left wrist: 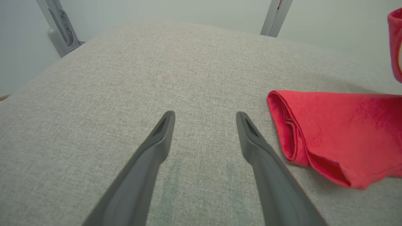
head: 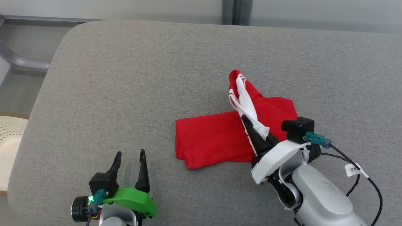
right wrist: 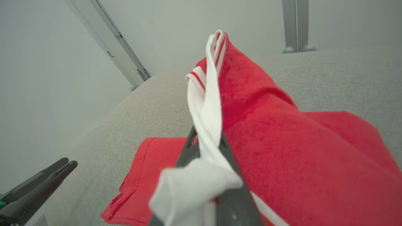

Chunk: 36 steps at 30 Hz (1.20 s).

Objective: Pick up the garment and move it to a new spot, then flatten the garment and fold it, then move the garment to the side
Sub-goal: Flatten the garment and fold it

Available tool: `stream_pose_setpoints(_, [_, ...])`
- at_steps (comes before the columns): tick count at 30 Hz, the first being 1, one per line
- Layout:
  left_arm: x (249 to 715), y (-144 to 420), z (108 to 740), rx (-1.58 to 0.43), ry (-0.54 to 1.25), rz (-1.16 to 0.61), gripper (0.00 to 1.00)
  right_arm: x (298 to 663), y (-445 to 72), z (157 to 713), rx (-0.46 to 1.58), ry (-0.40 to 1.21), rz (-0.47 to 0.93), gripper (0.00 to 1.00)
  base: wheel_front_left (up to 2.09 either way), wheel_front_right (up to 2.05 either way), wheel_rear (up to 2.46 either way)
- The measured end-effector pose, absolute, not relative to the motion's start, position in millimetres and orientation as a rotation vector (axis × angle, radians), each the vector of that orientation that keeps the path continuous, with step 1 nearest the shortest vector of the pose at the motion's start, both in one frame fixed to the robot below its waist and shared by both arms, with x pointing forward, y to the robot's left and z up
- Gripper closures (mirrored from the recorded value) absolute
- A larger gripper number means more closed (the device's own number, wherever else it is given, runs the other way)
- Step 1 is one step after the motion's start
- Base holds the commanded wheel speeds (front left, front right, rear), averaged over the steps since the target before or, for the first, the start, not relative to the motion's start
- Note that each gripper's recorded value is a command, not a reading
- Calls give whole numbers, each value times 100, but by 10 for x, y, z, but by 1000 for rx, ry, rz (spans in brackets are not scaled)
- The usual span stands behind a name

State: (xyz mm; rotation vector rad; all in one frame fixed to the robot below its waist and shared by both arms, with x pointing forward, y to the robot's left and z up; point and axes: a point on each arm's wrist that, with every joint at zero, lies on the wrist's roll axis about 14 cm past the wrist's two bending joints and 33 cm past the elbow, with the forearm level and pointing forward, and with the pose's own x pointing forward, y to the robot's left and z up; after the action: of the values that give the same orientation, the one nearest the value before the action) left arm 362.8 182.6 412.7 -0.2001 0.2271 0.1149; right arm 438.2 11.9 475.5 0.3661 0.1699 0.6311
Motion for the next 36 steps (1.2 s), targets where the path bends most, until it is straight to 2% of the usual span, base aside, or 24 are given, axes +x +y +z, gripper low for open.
stream_pose_setpoints(9, [3470, 1908, 4164, -194, 224, 141, 0, 4239, 863, 4669, 393, 258, 790, 100, 0, 0, 0])
stream_pose_setpoints(10, [3452, 1920, 4161, -192, 226, 146, 0, 4258, 895, 4656, 394, 262, 790, 87, 0, 0, 0])
stream_pose_setpoints(11, [3445, 1931, 4165, -190, 225, 150, 0, 4279, 910, 4644, 393, 264, 788, 48, 0, 0, 0])
stream_pose_setpoints(12, [3447, 1946, 4178, -187, 221, 154, 0, 4303, 921, 4641, 399, 263, 784, 0, 0, 0, 0])
stream_pose_setpoints(18, [3537, 1952, 4240, -181, 200, 152, 0, 4547, 725, 4731, 422, 201, 695, 0, 0, 0, 0])
stream_pose_setpoints(23, [3711, 1864, 4320, -158, 172, 114, 0, 4925, -168, 4861, 383, 78, 451, 0, 0, 0, 0])
stream_pose_setpoints(29, [3886, 1706, 4351, -127, 157, 61, 0, 4814, -974, 4693, 299, 64, 239, 0, 0, 0, 0])
stream_pose_setpoints(36, [4009, 1539, 4350, -122, 153, 12, 0, 4528, -1448, 4488, 228, 102, 118, 0, 0, 0, 0])
